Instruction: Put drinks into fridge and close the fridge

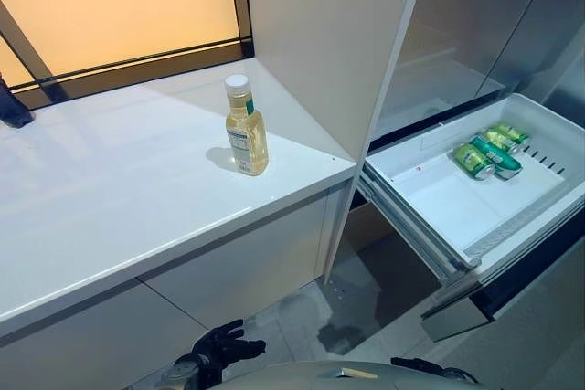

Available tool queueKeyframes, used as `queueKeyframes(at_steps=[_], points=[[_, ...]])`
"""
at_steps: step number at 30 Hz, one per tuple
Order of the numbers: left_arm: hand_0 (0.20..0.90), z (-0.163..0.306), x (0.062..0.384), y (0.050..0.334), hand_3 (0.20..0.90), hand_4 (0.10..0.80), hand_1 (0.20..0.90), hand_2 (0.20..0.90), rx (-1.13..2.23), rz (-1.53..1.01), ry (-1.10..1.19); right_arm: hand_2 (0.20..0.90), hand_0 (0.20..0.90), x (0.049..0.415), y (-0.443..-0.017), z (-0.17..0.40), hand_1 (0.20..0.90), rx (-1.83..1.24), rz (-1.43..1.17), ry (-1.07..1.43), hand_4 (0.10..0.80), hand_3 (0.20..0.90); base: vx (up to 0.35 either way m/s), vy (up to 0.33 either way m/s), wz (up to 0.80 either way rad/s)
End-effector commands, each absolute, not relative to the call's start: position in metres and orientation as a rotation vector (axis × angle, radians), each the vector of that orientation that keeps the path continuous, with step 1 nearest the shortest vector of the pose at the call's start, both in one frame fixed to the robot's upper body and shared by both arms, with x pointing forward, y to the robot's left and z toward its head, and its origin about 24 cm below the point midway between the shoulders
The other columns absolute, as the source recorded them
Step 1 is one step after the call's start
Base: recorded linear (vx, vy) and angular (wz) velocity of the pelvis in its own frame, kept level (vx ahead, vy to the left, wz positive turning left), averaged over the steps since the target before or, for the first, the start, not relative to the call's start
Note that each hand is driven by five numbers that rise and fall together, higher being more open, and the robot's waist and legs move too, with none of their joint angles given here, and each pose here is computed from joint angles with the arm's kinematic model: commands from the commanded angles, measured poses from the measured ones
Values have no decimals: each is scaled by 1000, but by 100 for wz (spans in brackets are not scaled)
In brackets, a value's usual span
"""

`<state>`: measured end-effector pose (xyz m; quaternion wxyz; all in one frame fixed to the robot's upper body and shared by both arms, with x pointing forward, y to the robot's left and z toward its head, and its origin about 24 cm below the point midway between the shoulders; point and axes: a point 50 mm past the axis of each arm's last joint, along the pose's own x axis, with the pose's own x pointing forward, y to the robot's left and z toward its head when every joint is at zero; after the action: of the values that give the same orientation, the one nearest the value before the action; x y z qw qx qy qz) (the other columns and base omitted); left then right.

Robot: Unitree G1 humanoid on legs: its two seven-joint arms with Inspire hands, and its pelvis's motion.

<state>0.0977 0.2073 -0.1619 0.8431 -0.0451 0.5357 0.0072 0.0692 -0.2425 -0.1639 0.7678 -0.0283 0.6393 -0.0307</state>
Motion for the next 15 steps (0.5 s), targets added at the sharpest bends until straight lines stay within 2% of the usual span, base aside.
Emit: queueKeyframes(at_steps=[1, 10, 15], points=[[900, -155, 122, 206, 900, 800, 900, 900, -94, -8, 1039, 900, 900, 69, -227, -168, 900, -41, -18, 1413, 800, 900, 0, 0, 0], [900, -153, 125, 201, 900, 800, 900, 900, -118, -61, 1008, 900, 900, 68, -226, -168, 900, -47, -9, 1418, 800, 900, 0, 0, 0], [900, -147, 137, 194, 900, 800, 900, 900, -68, -160, 938, 900, 900, 70, -227, -168, 900, -54, -6, 1414, 800, 900, 0, 0, 0]])
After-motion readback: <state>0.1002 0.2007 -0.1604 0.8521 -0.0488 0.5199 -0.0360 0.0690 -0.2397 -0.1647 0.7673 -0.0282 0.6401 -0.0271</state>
